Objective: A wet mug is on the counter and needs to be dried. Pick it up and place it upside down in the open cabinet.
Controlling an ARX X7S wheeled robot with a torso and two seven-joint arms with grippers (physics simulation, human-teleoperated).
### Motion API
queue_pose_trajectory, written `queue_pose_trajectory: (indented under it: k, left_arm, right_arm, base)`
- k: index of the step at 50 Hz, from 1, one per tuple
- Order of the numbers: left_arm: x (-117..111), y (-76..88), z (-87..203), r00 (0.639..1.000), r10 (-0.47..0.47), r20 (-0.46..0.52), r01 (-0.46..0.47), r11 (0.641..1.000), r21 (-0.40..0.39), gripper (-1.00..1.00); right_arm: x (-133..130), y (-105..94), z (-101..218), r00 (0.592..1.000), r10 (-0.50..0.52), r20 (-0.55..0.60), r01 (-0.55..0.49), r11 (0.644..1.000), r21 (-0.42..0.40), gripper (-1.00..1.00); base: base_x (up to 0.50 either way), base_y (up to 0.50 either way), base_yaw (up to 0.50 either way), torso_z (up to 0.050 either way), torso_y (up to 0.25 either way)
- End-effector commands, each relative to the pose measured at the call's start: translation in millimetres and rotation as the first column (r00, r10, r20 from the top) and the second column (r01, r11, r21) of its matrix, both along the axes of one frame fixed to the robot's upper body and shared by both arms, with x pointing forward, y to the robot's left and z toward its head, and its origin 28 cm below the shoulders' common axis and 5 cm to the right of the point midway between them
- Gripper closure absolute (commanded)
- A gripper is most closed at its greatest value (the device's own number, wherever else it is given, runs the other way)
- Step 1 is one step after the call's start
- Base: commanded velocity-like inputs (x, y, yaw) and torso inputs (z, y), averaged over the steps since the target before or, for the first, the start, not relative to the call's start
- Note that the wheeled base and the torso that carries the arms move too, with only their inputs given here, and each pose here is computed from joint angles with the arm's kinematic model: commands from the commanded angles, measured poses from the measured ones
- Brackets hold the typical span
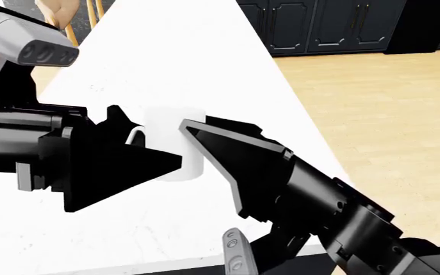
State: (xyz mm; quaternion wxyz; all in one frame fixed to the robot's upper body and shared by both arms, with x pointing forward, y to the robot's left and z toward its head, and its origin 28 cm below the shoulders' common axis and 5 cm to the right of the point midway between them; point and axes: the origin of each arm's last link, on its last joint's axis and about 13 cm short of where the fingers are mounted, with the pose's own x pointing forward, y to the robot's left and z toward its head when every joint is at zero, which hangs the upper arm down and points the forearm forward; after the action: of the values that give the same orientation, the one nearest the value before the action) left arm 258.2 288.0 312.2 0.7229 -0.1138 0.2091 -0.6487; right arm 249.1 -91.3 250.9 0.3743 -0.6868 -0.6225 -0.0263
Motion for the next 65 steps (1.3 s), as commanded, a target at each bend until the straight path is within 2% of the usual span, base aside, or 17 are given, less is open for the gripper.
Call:
queue_pose_trajectory:
  k: [1, 11, 23, 26, 31, 36, 39, 42, 45, 50, 52, 53, 54, 55, 58, 61, 65]
  left_arm:
    - [-1, 0.5, 3, 0.998, 0.056, 0.041, -0.056, 0.998, -0.005, 1.0]
    - [-6, 0.2, 3, 0.985, 0.119, 0.125, -0.122, 0.992, 0.015, 1.0]
    - [-11, 4.6, 1, 0.979, 0.153, 0.133, -0.159, 0.987, 0.032, 1.0]
    - [-12, 7.4, 1, 0.973, 0.189, 0.131, -0.195, 0.98, 0.033, 1.0]
    - [-18, 12.0, -3, 0.954, 0.256, 0.158, -0.264, 0.964, 0.035, 1.0]
    - [-27, 15.2, -7, 0.928, 0.313, 0.202, -0.327, 0.944, 0.037, 1.0]
    - [-33, 16.5, -9, 0.909, 0.351, 0.225, -0.362, 0.932, 0.007, 1.0]
    - [-39, 16.2, -11, 0.887, 0.388, 0.248, -0.4, 0.917, -0.005, 1.0]
    - [-48, 14.9, -14, 0.862, 0.426, 0.276, -0.436, 0.899, -0.025, 1.0]
    - [-55, 13.3, -20, 0.824, 0.481, 0.301, -0.491, 0.87, -0.046, 1.0]
    - [-56, 12.4, -22, 0.795, 0.518, 0.317, -0.53, 0.846, -0.055, 1.0]
    - [-57, 12.2, -23, 0.768, 0.548, 0.332, -0.562, 0.825, -0.063, 1.0]
    - [-57, 12.0, -25, 0.76, 0.559, 0.333, -0.572, 0.818, -0.069, 1.0]
    - [-58, 12.0, -27, 0.735, 0.584, 0.345, -0.599, 0.797, -0.074, 1.0]
    - [-61, 11.9, -34, 0.69, 0.627, 0.361, -0.645, 0.76, -0.085, 1.0]
    - [-64, 11.5, -42, 0.625, 0.677, 0.387, -0.702, 0.705, -0.101, 1.0]
    - [-68, 11.3, -50, 0.569, 0.713, 0.41, -0.742, 0.66, -0.119, 1.0]
  right_arm:
    - [-2, -1.1, -1, 1.0, 0.01, -0.011, -0.01, 1.0, -0.007, -1.0]
    - [-1, -10.1, 0, 1.0, -0.017, -0.013, 0.018, 1.0, 0.011, -1.0]
    - [0, -26.8, 5, 0.995, -0.096, -0.019, 0.097, 0.993, 0.067, -1.0]
    - [0, -31.3, 4, 0.992, -0.124, -0.04, 0.127, 0.988, 0.089, -1.0]
    - [-3, -38.9, 3, 0.981, -0.168, -0.097, 0.183, 0.968, 0.174, -1.0]
    - [-10, -44.6, 1, 0.966, -0.19, -0.175, 0.238, 0.919, 0.315, -1.0]
    - [-15, -47.9, 1, 0.932, -0.173, -0.32, 0.307, 0.845, 0.438, -1.0]
    - [-20, -50.9, 2, 0.895, -0.097, -0.435, 0.349, 0.759, 0.549, -1.0]
    - [-27, -53.4, 0, 0.842, 0.015, -0.54, 0.406, 0.641, 0.651, -1.0]
    - [-37, -55.7, 3, 0.761, 0.213, -0.614, 0.488, 0.437, 0.756, -1.0]
    - [-40, -55.7, 4, 0.727, 0.288, -0.623, 0.52, 0.361, 0.774, -1.0]
    - [-42, -55.8, 4, 0.708, 0.327, -0.626, 0.539, 0.323, 0.778, -1.0]
    - [-45, -55.6, 4, 0.691, 0.361, -0.627, 0.551, 0.299, 0.779, -1.0]
    - [-46, -55.8, 3, 0.67, 0.396, -0.628, 0.57, 0.268, 0.777, -1.0]
    - [-50, -57.8, -1, 0.627, 0.489, -0.606, 0.599, 0.194, 0.777, -1.0]
    - [-52, -59.8, -8, 0.58, 0.556, -0.595, 0.635, 0.148, 0.758, -1.0]
    - [-51, -62.6, -17, 0.546, 0.61, -0.574, 0.662, 0.105, 0.742, -1.0]
  base:
    - [0.0, 0.0, 0.0, 0.0, 0.0]
    - [0.0, 0.0, 0.0, 0.0, 0.0]
    - [0.0, 0.0, 0.0, 0.0, 0.001]
    - [0.0, 0.0, 0.0, 0.0, 0.0]
    - [0.0, 0.0, 0.0, 0.0, 0.0]
    - [0.0, 0.0, 0.0, 0.0, 0.0]
    - [0.0, 0.0, 0.0, 0.0, 0.0]
    - [0.0, 0.0, 0.0, 0.0, 0.003]
    - [0.0, 0.0, 0.0, 0.003, 0.0]
    - [0.0, 0.0, 0.0, 0.0, 0.0]
    - [0.0, 0.0, 0.0, 0.0, 0.0]
    - [0.0, 0.0, 0.0, 0.0, 0.0]
    - [0.0, 0.0, 0.0, 0.0, 0.0]
    - [0.0, 0.0, 0.0, 0.0, 0.0]
    - [0.0, 0.0, 0.0, 0.0, 0.0]
    - [0.0, 0.0, 0.0, 0.0, 0.0]
    - [0.0, 0.0, 0.0, 0.0, 0.0]
